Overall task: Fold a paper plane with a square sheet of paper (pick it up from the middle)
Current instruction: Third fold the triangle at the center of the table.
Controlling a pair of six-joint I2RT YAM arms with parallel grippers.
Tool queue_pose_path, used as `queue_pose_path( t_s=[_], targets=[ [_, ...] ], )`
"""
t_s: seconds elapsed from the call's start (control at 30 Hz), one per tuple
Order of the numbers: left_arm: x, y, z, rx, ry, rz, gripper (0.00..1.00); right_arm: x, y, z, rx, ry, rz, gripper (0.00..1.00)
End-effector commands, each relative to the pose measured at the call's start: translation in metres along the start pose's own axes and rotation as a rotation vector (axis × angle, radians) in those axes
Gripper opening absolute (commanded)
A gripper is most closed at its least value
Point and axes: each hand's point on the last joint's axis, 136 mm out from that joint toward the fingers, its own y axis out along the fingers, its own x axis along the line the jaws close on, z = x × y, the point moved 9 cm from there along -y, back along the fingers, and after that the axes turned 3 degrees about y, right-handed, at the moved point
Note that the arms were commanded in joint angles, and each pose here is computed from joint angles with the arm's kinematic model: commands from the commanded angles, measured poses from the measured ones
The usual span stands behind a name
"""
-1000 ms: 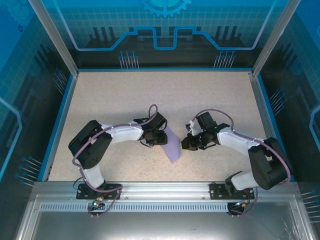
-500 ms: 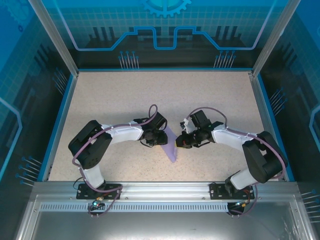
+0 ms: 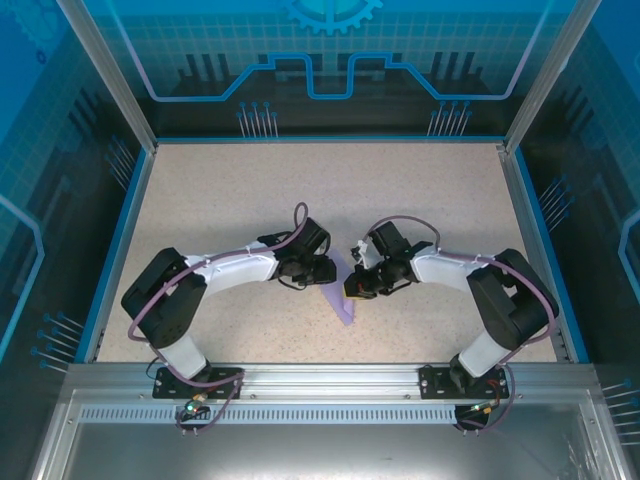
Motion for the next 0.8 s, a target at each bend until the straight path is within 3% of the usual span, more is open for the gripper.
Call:
queue_pose_path(
  t_s=[0.0, 0.77],
  targets=[
    [0.011, -0.006, 0.003, 0.019, 0.014, -0.018, 0.32, 0.006, 0.004, -0.004, -0.004, -0.009, -0.002, 0.07],
    [0.033, 0.028, 0.0, 0.075, -0.016, -0.033, 0.29, 0.009, 0.016, -0.011, 0.003, -0.003, 0.02, 0.08]
  ],
)
